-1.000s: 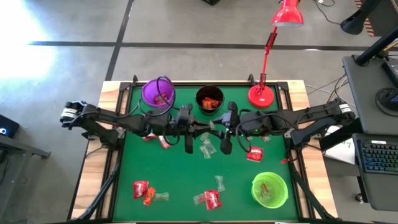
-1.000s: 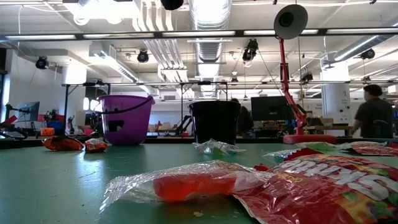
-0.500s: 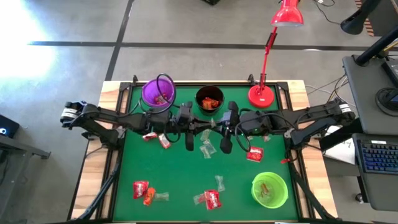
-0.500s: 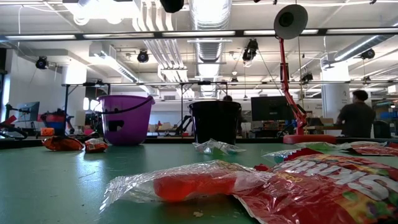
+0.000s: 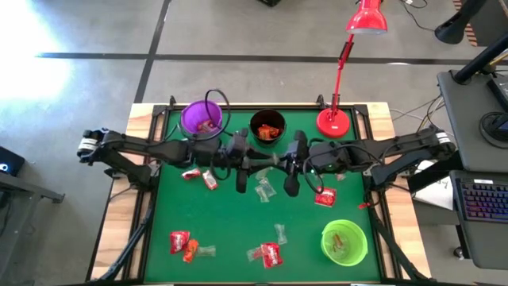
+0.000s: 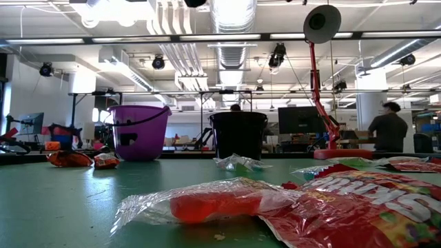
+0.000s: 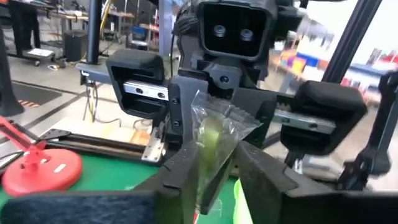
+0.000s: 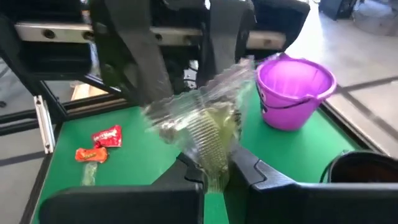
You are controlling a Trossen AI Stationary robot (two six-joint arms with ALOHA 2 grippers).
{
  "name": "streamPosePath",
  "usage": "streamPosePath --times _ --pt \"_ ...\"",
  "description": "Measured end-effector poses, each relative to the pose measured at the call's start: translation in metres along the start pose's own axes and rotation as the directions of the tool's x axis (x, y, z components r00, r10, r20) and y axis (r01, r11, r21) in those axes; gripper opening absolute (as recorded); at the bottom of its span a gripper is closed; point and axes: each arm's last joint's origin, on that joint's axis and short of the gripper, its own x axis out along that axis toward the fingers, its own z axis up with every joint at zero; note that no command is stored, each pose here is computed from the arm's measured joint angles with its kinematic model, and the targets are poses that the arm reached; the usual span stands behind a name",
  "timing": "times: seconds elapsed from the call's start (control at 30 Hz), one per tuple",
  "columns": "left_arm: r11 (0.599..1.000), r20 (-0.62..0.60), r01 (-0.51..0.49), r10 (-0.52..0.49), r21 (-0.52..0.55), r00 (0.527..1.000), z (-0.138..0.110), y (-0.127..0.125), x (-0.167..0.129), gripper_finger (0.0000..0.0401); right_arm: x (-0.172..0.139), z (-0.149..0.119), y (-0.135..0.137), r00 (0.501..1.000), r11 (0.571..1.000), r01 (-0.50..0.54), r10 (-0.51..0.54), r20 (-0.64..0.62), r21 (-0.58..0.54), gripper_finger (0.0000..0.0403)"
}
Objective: Sort candy
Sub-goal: Put the green gummy into the black bucket
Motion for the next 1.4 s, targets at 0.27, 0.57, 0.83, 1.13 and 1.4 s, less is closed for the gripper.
streamPosePath --times 0.27,0.57,0.83,1.13,1.4 --pt "0.983 -0.186 -0.005 0.039 0.184 0.982 0.039 -0.008 -0.007 0.0141 -0.014 -0.013 0.006 0.992 0.994 0.009 0.004 -0.123 0.106 0.0015" --pt "0.959 -0.238 -0.055 0.124 0.278 0.963 0.050 -0.007 -0.014 0.0141 -0.032 -0.037 0.031 0.956 0.978 0.002 0.059 -0.288 0.207 0.0015" --pt "0.954 -0.311 -0.071 0.165 0.292 0.936 0.038 -0.004 -0.015 0.0141 -0.055 -0.061 0.055 0.887 0.950 0.036 0.113 -0.447 0.311 0.0015" --pt "0.940 -0.295 -0.103 0.205 0.325 0.933 0.040 -0.003 -0.017 0.0141 -0.088 -0.085 0.085 0.822 0.907 0.087 0.168 -0.544 0.411 0.0015" --pt "0.940 -0.302 -0.102 0.207 0.327 0.931 0.039 -0.002 -0.017 0.0141 -0.110 -0.107 0.106 0.771 0.889 0.130 0.187 -0.609 0.438 0.0015"
